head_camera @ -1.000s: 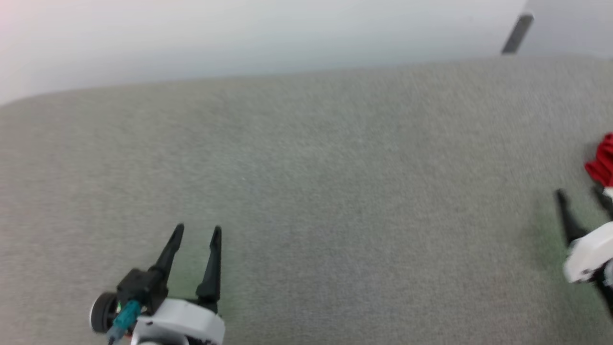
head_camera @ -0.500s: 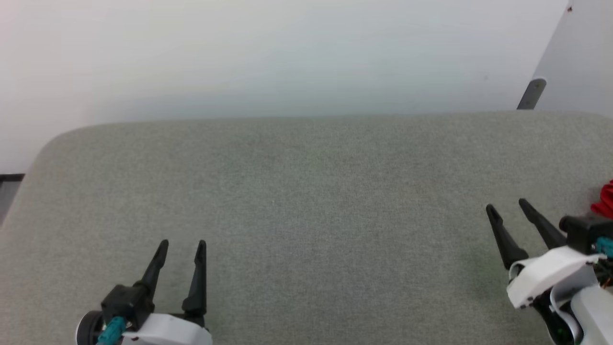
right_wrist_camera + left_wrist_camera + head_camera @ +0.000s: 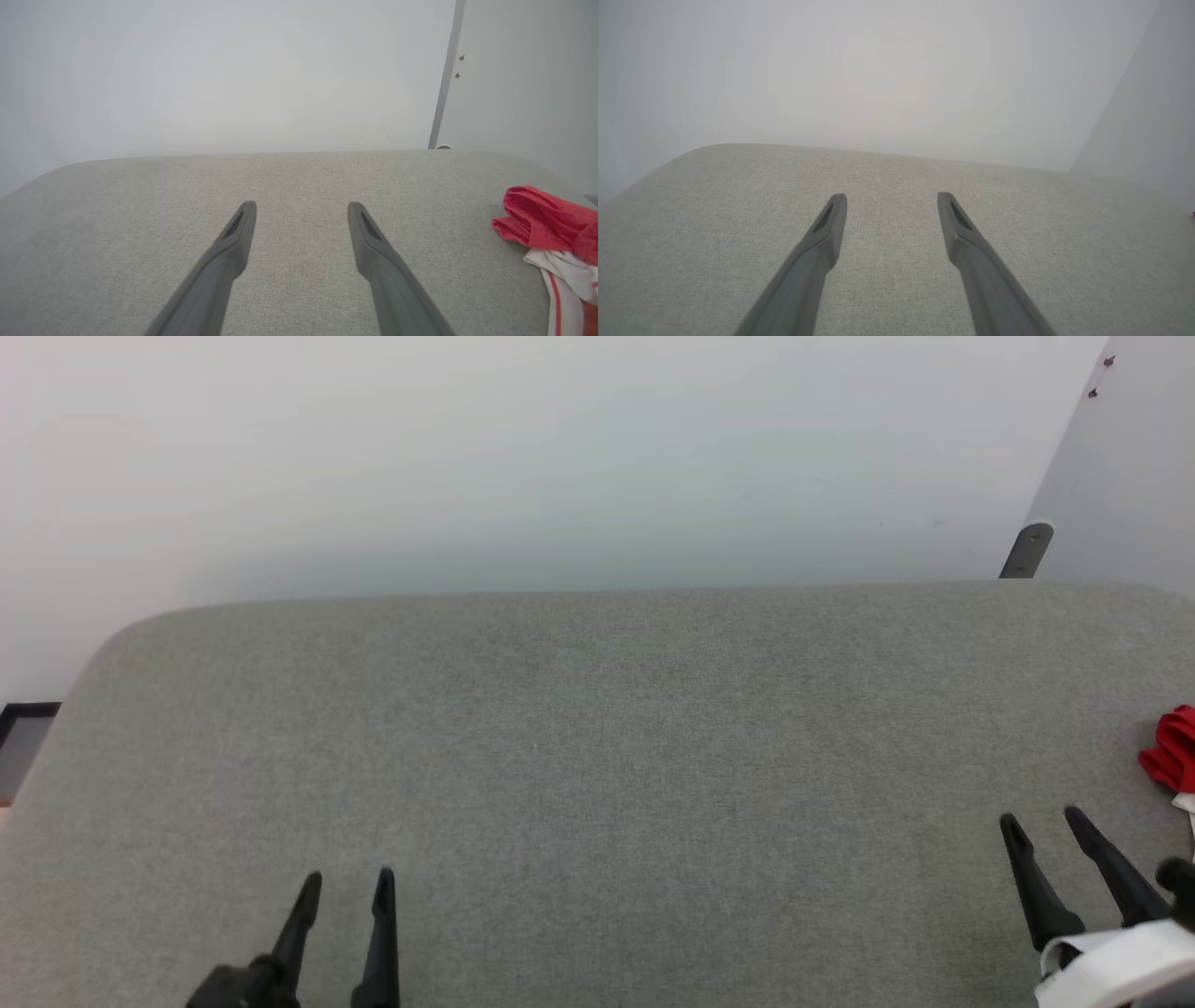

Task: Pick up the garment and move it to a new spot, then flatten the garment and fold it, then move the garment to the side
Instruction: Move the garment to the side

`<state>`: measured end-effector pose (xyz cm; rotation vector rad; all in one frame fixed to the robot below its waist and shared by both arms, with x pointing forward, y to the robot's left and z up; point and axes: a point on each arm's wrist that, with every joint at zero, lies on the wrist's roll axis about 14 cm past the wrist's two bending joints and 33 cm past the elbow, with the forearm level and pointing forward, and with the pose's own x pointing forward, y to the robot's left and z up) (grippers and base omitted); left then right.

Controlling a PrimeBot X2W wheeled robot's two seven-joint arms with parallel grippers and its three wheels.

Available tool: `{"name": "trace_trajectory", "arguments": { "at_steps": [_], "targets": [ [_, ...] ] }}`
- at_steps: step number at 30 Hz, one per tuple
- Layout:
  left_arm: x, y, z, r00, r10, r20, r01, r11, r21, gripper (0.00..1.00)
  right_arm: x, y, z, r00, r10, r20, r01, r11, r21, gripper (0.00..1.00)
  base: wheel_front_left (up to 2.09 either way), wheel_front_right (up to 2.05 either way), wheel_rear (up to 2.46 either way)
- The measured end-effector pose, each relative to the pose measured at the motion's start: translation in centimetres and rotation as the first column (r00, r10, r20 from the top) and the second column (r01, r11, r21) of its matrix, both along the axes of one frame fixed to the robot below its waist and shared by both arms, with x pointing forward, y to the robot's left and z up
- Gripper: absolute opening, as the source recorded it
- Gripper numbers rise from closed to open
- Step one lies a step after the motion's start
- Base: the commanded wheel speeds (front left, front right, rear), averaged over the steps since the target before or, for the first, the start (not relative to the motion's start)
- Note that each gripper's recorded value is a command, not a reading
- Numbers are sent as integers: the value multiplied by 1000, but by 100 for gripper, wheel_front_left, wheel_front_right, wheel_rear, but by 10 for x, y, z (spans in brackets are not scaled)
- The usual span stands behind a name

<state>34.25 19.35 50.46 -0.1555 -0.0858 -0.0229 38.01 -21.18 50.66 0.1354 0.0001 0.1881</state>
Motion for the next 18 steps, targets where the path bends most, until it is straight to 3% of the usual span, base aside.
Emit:
{"name": "trace_trajectory", "arguments": {
  "at_steps": [18],
  "targets": [
    [-12,-2,2,1000,4,9,-4,1000,-1,100,-21,-5,13,997,-67,26,65,997,45,100,0,0,0]
  ]
}}
